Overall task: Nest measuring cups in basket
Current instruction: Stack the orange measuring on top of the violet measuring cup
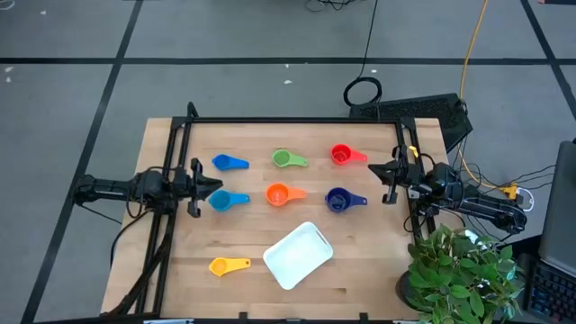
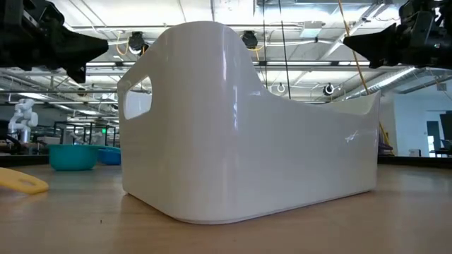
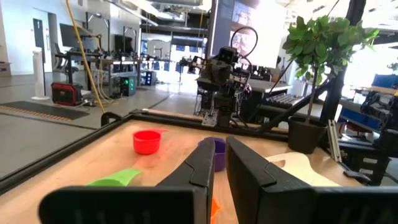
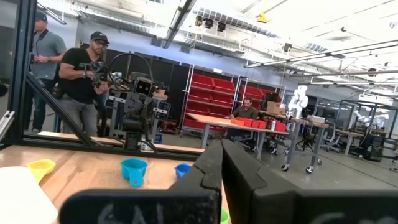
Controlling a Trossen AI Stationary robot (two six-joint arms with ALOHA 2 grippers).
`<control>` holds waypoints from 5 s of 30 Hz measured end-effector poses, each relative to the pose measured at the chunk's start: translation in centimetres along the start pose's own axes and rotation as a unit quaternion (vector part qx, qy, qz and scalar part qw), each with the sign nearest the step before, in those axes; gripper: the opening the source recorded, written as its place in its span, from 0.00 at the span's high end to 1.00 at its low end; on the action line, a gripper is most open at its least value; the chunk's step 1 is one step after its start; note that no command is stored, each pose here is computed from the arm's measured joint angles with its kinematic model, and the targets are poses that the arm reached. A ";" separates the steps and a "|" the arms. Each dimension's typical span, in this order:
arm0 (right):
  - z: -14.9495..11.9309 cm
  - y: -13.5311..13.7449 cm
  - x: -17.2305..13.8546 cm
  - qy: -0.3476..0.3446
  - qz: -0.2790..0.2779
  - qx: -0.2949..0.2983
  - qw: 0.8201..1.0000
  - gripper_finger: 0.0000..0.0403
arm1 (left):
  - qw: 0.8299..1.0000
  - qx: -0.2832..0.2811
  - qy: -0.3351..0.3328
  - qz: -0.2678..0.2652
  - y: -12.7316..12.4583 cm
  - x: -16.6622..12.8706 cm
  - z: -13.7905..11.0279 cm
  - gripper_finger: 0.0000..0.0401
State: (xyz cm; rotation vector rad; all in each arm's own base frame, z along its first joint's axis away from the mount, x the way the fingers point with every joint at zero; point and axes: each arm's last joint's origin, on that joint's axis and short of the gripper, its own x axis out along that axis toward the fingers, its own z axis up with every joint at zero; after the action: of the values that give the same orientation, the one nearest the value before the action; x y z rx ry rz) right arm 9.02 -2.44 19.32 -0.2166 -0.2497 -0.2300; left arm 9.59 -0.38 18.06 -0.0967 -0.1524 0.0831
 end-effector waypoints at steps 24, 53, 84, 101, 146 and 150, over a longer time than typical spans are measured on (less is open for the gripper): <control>0.1 0.0 0.0 -0.003 -0.007 0.071 0.997 1.00 | 0.998 -0.041 0.004 0.044 -0.3 0.7 5.7 0.89; 0.0 -0.3 0.0 0.000 -0.055 0.091 0.994 1.00 | 0.864 -0.064 0.469 0.170 2.8 18.1 3.2 0.31; -0.4 -0.3 0.0 0.022 -0.053 0.092 0.994 1.00 | 0.823 -0.110 0.531 0.168 4.2 21.2 -4.8 0.70; -0.8 -0.2 0.1 0.042 -0.051 0.102 0.993 1.00 | 0.820 -0.157 0.513 0.201 5.4 21.1 -4.3 0.98; 0.2 -0.1 17.0 0.265 0.118 0.037 0.956 0.49 | 0.866 -0.163 0.402 0.249 6.9 25.0 6.7 0.98; -0.9 0.1 17.3 0.285 0.107 0.035 0.952 0.46 | 0.866 -0.161 0.403 0.249 6.8 25.0 6.7 0.98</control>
State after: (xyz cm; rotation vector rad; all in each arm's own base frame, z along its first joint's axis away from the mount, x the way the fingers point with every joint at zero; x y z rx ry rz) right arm 25.55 -5.98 23.12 -0.0989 0.3400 -0.0609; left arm 32.64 9.26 27.68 -0.4956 0.7107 0.5253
